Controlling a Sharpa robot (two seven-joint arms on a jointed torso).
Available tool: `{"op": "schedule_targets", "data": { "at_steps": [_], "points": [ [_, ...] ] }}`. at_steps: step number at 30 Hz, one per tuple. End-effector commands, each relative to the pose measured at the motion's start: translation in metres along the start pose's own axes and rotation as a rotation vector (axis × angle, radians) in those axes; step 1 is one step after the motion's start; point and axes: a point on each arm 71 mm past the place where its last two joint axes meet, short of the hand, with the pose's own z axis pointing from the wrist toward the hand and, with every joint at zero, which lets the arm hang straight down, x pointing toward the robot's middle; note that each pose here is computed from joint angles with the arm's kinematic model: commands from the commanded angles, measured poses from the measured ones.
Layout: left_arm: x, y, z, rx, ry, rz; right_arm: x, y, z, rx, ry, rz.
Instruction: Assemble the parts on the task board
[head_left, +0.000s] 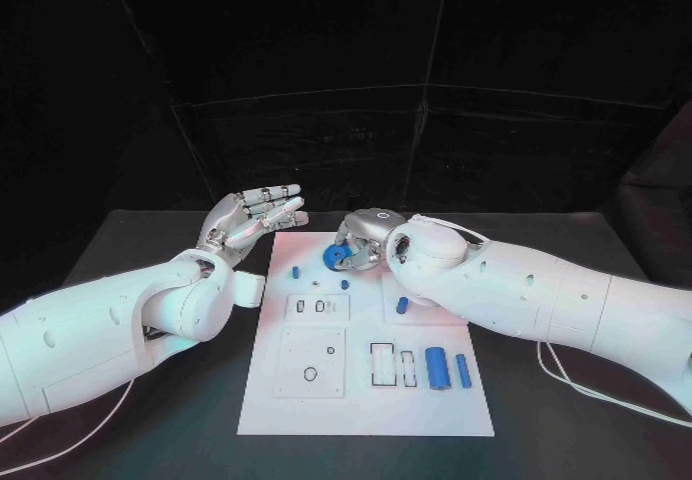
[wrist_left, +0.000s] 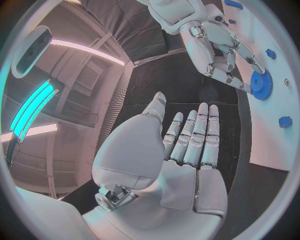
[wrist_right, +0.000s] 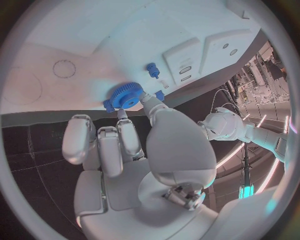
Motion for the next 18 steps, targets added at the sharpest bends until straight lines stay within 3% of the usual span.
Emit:
{"op": "schedule_targets", "data": {
  "at_steps": [1, 9, 18],
  "points": [
    [0.001, -0.0015, 0.0005, 0.007, 0.011, -0.002, 0.0016, -0.0004, -0.0004, 0.003, 0.039, 0.011],
    [0.0008, -0.0016, 0.0004, 0.007, 0.01, -0.001, 0.0039, -0.0044, -0.0009, 0.023, 0.071, 0.033],
    [0.0, -0.0015, 0.0002, 0.006, 0.008, 0.0, 0.0003, -0.0093, -0.0029, 0.042, 0.025, 0.046]
  ]
}}
